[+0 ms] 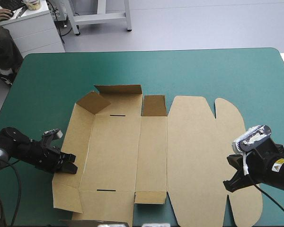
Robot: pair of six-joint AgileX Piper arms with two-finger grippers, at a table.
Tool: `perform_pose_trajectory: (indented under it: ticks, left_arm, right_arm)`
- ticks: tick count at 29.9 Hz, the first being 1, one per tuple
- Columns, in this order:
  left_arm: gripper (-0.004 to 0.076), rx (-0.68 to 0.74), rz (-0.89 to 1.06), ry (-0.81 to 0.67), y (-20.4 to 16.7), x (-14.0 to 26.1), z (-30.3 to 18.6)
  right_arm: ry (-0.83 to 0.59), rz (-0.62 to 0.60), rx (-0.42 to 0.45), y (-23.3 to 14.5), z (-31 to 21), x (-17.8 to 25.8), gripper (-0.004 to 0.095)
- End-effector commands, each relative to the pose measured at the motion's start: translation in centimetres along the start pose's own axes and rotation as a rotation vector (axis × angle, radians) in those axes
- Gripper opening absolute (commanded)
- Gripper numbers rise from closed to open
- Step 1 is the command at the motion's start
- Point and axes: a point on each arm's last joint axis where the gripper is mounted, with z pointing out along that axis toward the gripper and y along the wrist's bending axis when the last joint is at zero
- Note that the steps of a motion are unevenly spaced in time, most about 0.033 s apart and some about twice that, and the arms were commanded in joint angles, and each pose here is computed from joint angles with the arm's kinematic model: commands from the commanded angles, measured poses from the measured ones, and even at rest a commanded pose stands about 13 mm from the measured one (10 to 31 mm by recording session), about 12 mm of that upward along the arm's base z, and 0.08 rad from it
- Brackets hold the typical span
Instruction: Fold the box
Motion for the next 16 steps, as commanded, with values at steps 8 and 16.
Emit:
perform_pose_trajectory:
  ticks: [8,16]
  left_arm:
    - [-0.001,0.044,0.009,-0.064,-1.1,-0.6,-0.8]
    - [-0.001,0.056,0.173,-0.134,-4.6,-2.0,-4.1]
  right_arm:
    - [-0.061,0.005,0.004,0.0,-0.5,-0.8,-0.002]
    - [-0.096,0.012,0.024,-0.1,-0.5,-1.2,-0.002]
